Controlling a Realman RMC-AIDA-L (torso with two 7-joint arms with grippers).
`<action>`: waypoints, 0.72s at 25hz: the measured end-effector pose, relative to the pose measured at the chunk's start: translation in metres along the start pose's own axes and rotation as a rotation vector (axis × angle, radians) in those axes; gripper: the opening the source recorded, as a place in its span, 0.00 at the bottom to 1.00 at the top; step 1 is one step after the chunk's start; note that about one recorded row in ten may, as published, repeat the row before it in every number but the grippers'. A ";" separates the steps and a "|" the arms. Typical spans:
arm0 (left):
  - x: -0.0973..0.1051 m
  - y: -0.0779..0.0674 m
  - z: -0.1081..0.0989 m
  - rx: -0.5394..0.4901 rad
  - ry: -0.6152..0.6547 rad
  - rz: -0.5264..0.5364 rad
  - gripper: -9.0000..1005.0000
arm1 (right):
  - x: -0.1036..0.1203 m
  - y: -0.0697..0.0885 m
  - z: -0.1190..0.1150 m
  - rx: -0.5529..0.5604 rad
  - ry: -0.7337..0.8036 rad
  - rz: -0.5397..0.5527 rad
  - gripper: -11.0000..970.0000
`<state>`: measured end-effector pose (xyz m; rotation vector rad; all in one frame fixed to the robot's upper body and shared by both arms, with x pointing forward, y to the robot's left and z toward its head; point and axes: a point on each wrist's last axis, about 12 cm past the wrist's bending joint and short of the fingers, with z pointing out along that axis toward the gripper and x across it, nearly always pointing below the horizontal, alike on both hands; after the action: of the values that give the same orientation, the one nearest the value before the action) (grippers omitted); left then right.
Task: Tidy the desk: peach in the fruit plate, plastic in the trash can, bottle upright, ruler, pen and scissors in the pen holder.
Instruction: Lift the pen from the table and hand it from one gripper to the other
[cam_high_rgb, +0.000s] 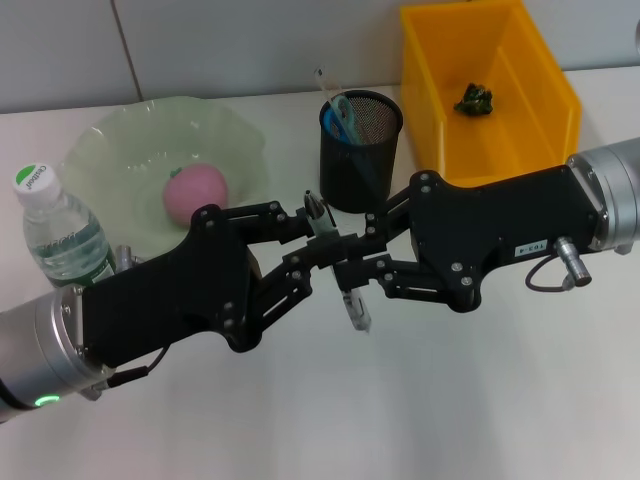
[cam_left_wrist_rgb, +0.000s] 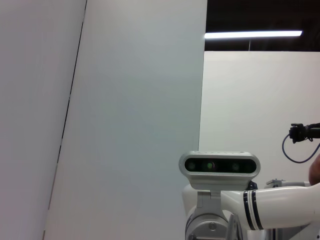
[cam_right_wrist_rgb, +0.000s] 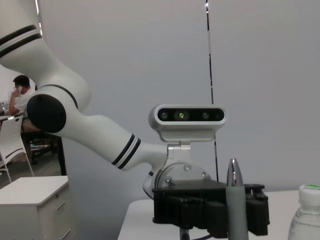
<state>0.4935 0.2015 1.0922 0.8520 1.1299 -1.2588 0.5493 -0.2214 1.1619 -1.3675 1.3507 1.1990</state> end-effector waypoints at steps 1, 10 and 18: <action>0.000 0.000 0.000 -0.001 0.000 0.000 0.23 | 0.000 0.000 0.000 -0.001 0.002 0.001 0.15; 0.001 0.001 0.000 -0.005 0.007 0.000 0.22 | 0.000 0.000 0.000 -0.003 0.003 0.001 0.16; 0.000 0.001 0.001 -0.004 0.007 0.001 0.16 | -0.001 -0.001 -0.001 -0.003 0.007 0.003 0.16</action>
<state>0.4948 0.2006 1.0919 0.8544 1.1374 -1.2533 0.5500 -0.2218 1.1626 -1.3734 1.3565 1.1995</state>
